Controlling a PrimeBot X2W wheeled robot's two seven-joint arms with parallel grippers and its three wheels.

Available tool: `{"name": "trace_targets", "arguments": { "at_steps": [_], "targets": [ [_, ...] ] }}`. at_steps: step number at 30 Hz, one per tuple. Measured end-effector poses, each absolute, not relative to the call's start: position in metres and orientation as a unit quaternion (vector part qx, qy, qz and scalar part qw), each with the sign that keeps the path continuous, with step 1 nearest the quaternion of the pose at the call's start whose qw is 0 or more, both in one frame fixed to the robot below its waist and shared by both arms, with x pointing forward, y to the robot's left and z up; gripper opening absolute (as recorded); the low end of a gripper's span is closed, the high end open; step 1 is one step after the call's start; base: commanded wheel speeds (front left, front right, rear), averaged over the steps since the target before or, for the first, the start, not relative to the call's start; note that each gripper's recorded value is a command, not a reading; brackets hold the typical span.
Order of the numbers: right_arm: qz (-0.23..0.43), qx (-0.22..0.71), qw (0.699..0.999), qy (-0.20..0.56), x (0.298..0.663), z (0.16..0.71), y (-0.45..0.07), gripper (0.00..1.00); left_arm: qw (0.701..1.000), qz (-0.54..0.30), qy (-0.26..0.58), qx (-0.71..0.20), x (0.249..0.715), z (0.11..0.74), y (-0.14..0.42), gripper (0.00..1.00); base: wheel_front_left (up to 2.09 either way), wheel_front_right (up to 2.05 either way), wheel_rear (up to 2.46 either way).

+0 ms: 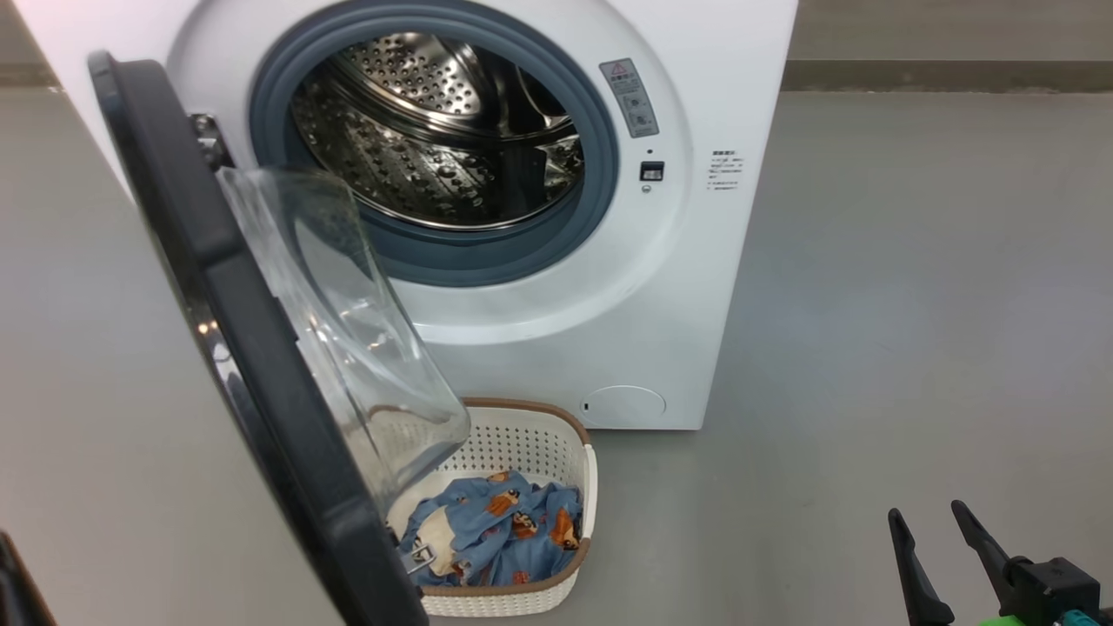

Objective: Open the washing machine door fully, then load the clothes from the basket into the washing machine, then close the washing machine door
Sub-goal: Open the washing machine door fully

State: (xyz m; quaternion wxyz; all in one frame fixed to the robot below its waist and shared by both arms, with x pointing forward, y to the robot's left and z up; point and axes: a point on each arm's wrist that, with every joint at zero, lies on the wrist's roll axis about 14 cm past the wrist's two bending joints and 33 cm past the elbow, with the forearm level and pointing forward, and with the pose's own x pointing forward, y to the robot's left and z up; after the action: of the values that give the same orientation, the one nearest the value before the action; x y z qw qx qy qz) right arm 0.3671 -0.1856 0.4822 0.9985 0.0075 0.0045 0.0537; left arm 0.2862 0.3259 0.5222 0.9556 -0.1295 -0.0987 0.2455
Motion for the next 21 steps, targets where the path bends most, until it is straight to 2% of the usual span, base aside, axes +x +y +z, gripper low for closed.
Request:
{"name": "trace_targets", "arguments": {
  "at_steps": [8,14,17,21],
  "targets": [
    [0.071,0.008,0.997,0.004,0.373,0.483,-0.174,1.00,0.940,0.206,-0.262,-0.074,0.286,0.637,0.300,0.00,0.00,0.00,0.00],
    [0.080,0.009,0.997,0.003,0.376,0.484,-0.166,1.00,0.915,0.109,-0.385,-0.057,0.270,0.720,0.239,0.00,0.00,0.00,0.00],
    [0.082,0.010,0.997,0.002,0.377,0.484,-0.164,1.00,0.917,0.029,-0.391,-0.069,0.268,0.734,0.193,0.00,0.00,0.00,0.00],
    [0.085,0.010,0.996,0.002,0.377,0.484,-0.162,1.00,0.933,-0.067,-0.340,-0.095,0.274,0.724,0.140,0.00,0.00,0.00,0.00]
  ]
}}
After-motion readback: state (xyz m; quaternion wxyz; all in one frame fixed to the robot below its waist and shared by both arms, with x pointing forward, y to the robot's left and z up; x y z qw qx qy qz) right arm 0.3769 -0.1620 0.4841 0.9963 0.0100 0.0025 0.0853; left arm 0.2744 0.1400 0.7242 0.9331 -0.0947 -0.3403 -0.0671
